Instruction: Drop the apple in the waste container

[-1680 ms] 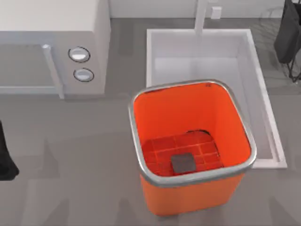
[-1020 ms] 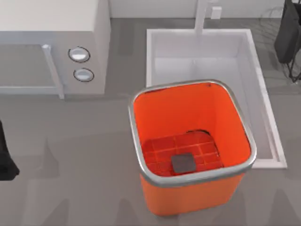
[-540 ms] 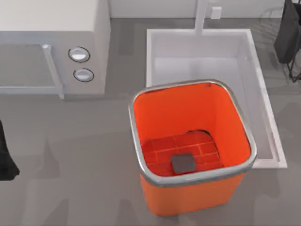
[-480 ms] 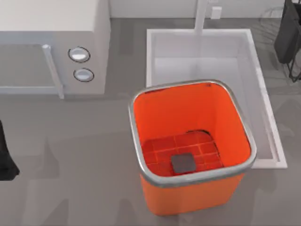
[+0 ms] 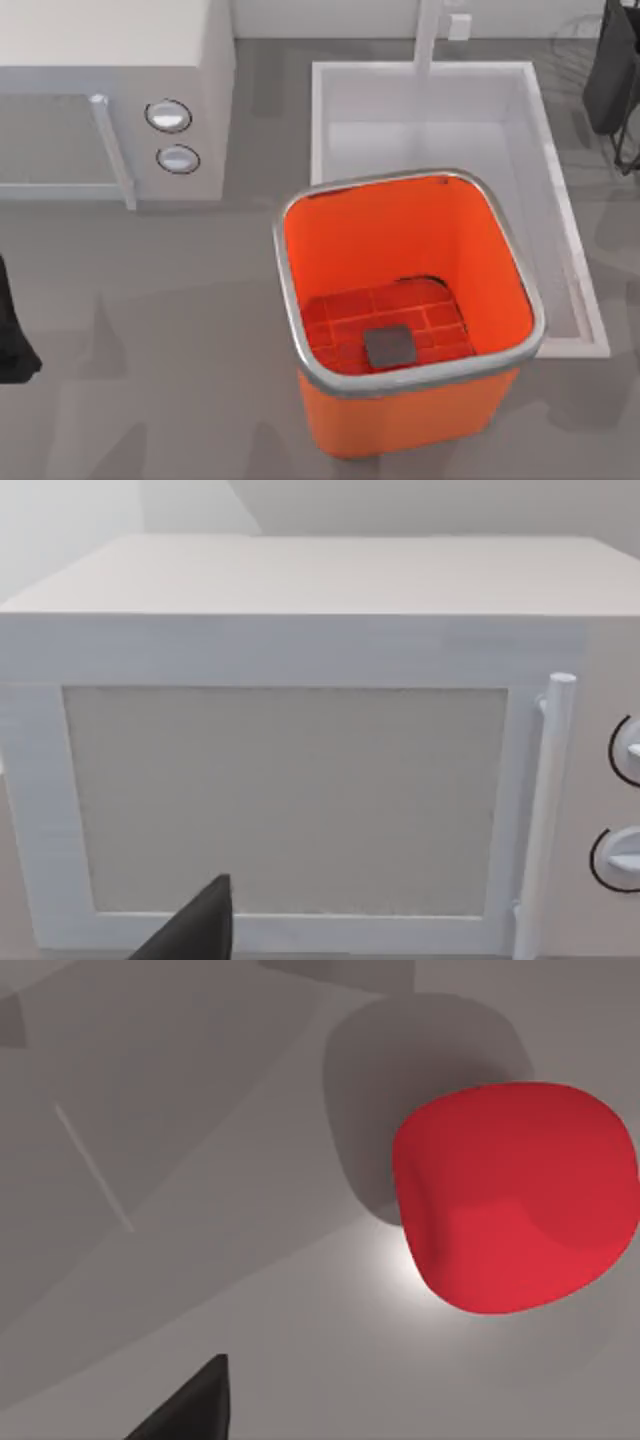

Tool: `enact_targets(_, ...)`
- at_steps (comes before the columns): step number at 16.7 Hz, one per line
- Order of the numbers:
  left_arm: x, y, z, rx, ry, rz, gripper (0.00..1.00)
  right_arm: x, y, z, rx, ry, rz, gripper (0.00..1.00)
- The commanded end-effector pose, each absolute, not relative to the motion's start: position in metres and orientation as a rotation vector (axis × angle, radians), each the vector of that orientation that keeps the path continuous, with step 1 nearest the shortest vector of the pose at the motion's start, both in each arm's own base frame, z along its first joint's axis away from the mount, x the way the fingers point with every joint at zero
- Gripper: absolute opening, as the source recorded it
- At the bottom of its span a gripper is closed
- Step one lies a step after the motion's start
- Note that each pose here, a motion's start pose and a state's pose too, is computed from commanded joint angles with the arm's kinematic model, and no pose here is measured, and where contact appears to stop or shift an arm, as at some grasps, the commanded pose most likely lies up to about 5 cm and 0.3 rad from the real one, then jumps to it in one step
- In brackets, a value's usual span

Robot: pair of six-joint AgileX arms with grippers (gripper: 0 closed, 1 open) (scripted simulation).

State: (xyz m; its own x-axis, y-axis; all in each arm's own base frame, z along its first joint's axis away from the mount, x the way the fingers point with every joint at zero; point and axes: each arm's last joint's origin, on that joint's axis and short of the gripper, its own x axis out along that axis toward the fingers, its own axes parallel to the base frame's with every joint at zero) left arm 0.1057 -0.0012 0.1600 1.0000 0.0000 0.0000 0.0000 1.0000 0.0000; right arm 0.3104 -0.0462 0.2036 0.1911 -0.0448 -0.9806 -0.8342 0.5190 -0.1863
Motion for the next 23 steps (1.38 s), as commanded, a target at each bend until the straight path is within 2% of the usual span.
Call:
enact_targets(3,0.106,-0.001,0.16,0.0,0.0,0.0,1.0,0.338,-0.054,0.183,-0.921,1.357,0.858,1.0)
enact_targets(6,0.106,-0.001,0.16,0.0,0.0,0.0,1.0,0.359,-0.058,0.176,-0.961,1.35,0.965,1.0)
enact_targets(14,0.106,-0.001,0.16,0.0,0.0,0.0,1.0,0.366,-0.058,0.176,-0.982,1.326,0.986,1.0)
enact_targets(23,0.106,-0.001,0.16,0.0,0.0,0.0,1.0,0.367,-0.059,0.107,-0.979,1.328,0.985,1.0)
